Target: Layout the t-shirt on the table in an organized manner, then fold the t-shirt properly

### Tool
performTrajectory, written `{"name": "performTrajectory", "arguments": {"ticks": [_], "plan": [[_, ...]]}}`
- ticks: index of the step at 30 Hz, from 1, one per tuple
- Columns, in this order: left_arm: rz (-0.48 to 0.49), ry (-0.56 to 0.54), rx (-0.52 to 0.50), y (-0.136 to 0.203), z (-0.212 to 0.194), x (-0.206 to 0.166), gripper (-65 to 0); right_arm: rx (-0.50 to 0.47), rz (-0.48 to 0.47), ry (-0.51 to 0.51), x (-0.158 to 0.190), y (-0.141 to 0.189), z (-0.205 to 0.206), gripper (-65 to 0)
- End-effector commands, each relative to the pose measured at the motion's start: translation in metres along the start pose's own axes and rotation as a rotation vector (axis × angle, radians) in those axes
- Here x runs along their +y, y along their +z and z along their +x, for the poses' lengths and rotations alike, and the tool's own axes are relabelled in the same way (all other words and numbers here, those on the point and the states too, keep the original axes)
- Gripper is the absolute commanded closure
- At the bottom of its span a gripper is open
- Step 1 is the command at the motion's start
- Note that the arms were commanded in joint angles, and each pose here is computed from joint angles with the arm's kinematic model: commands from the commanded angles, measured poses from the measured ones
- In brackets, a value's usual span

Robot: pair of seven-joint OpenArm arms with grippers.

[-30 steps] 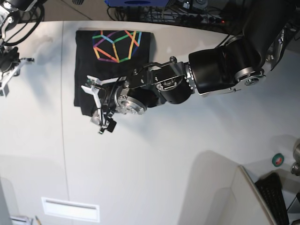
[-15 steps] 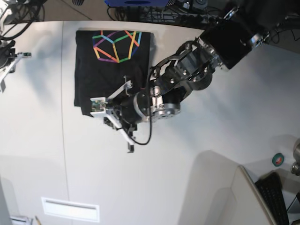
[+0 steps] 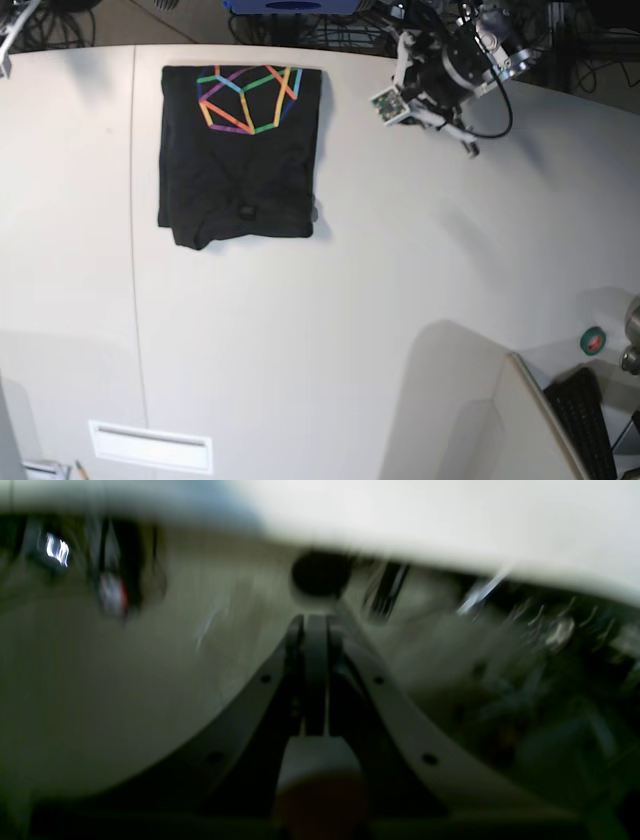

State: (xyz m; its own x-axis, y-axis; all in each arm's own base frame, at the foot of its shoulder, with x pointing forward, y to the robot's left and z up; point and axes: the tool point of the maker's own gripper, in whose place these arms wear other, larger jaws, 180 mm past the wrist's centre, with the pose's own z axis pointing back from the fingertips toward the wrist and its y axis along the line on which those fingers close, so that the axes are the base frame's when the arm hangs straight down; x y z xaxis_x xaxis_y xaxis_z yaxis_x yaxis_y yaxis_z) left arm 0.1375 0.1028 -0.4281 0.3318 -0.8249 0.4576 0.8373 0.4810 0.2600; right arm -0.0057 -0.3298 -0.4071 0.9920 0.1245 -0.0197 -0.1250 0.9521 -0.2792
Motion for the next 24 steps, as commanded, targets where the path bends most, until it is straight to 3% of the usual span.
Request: {"name": "performTrajectory", "arguments": {"ticks": [1, 5, 8, 10, 14, 19, 24], "plan": [[-0.029, 0.019, -0.007, 0.007, -0.003, -0.014, 0.0, 0.054, -0.031, -0.005, -0.011, 0.004, -0.012, 0.0], [-0.153, 0.076, 0.089, 0.02, -0.04, -0.072, 0.0, 0.304, 0.123, 0.015, 0.03, -0.027, -0.068, 0.0], [-0.255, 0.174, 0.165, 0.013, -0.073, -0.108, 0.0, 0.355, 0.311, 0.033, 0.087, -0.066, -0.087, 0.0], [-0.299, 0.318, 0.187, 0.002, -0.093, -0.125, 0.0, 0.335, 0.433, 0.021, 0.129, -0.088, -0.092, 0.0], [-0.289, 0.605, 0.139, -0.022, -0.128, -0.143, 0.0, 0.273, 0.616, 0.031, 0.191, -0.122, -0.094, 0.0], [-0.286, 0.742, 0.13, -0.045, -0.17, -0.176, 0.0, 0.258, 0.665, -0.056, 0.227, -0.157, -0.095, 0.0], [-0.273, 0.908, 0.271, -0.058, -0.214, -0.216, 0.0, 0.173, 0.697, -0.173, 0.259, -0.161, -0.081, 0.0]]}}
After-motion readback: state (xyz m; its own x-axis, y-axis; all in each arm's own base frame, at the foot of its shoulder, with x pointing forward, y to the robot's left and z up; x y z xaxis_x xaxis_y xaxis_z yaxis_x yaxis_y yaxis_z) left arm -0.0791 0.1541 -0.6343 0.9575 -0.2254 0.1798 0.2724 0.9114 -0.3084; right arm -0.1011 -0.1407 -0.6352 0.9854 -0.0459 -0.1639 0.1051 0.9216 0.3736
